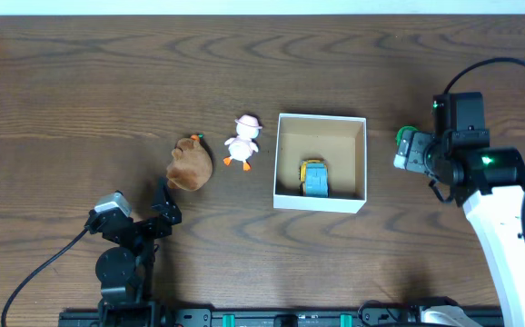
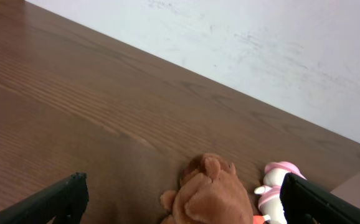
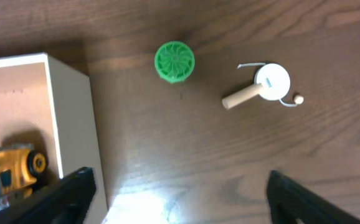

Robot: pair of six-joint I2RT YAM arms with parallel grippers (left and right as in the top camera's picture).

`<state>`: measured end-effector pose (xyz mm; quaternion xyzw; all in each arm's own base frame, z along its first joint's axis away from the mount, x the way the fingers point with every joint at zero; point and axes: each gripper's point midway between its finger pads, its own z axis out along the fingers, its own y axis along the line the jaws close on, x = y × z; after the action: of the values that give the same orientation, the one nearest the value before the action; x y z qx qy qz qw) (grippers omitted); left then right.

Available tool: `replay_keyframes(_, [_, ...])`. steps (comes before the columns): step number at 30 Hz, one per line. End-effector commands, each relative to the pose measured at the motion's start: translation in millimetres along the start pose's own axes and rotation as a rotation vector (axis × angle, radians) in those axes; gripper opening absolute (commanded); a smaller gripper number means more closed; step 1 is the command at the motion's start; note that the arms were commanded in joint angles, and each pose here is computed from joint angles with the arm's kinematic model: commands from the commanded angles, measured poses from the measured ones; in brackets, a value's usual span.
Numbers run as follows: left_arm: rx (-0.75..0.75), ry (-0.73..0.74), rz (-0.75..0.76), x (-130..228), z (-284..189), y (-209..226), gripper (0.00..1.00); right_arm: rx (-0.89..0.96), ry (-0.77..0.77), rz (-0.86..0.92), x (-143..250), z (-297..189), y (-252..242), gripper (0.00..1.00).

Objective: Pack container
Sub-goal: 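Move right gripper back right and grasp the green gear cap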

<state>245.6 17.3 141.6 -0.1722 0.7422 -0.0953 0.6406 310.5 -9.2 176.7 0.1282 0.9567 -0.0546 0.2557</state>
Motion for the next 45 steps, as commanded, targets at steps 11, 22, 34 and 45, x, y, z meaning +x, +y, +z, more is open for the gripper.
replay_keyframes(11, [-0.02,0.046,0.012,16.5,1.6,6.4,0.98,0.037,0.058,0.029,-10.8,68.4,6.9,0.99])
replay_keyframes(22, [-0.02,0.046,0.012,16.5,1.6,6.4,0.98,0.044,0.049,-0.031,-26.9,138.9,3.3,0.99])
replay_keyframes(34, [-0.02,0.046,0.012,16.5,1.6,6.4,0.98,-0.066,0.156,-0.163,0.3,207.3,12.3,0.99])
replay_keyframes(45, [-0.02,0.046,0.012,16.5,1.6,6.4,0.98,-0.051,0.156,-0.164,0.5,210.1,9.8,0.71])
